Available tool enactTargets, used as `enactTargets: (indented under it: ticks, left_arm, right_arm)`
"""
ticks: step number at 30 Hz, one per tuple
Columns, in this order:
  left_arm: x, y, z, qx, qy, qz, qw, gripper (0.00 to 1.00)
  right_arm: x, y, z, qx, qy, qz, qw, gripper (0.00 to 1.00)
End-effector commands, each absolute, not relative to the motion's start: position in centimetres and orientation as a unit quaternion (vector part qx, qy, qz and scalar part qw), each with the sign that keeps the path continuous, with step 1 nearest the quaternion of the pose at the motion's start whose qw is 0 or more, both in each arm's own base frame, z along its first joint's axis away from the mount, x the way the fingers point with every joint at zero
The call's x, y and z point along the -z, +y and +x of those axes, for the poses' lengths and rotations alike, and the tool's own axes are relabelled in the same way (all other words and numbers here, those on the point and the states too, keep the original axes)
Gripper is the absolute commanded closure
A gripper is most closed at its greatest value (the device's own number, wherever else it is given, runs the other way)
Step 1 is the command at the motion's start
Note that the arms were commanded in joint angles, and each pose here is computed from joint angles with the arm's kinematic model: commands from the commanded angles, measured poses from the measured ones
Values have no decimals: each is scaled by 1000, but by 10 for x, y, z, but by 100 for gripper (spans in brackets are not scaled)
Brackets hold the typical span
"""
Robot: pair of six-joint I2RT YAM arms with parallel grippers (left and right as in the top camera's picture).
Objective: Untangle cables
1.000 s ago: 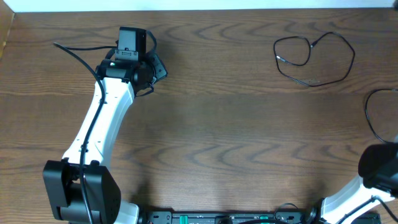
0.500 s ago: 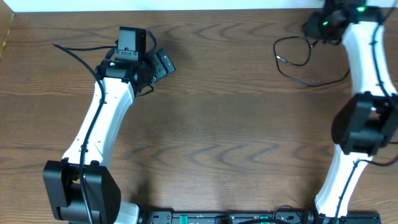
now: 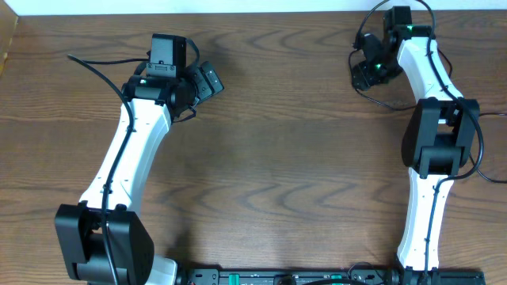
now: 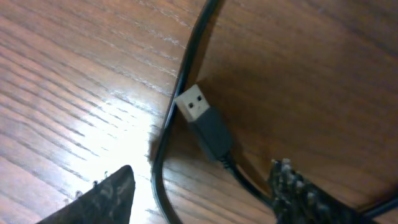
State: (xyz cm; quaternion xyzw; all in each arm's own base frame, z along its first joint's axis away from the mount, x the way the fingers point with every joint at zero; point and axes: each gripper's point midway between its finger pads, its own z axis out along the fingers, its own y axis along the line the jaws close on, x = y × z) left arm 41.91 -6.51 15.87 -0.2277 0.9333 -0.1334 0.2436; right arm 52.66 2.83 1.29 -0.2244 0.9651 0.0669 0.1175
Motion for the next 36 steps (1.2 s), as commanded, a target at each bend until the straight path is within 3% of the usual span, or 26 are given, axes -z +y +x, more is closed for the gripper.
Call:
enactTargets:
  ticks: [1,7,14,19,24,26,30,36]
  left_arm:
    - [-157,-63,420,128,933,-231,243,1]
    - [-157,-63,420,129,933,-231,243,1]
    - [-157,-63,420,129,933,-230,243,1]
    - [-157,-63,420,128,933,-231,243,1]
    - [-157,-63,420,129,933,-230,243,1]
    - [-157,-63,420,128,933,-231,243,1]
    - [-157,-63,420,128,933,-231,243,1]
    - [-157,-63,420,129,933,-231,243,1]
  right_arm:
    - [-2,37,522,-90,958,-250,109,31]
    - [0,38,510,-98,960,-248,86,32]
    - [33,4,477,-12,970,-245,5,33]
    - [50,-11,456,17,973,-225,-37,54]
    - [51,-25,465,23,988,-152,-17,92]
    - [50,-33,468,24,992,-125,-10,99]
    - [42,-59,482,29,998,-55,20,99]
    - [-8,-144,515,40,986,126,103,99]
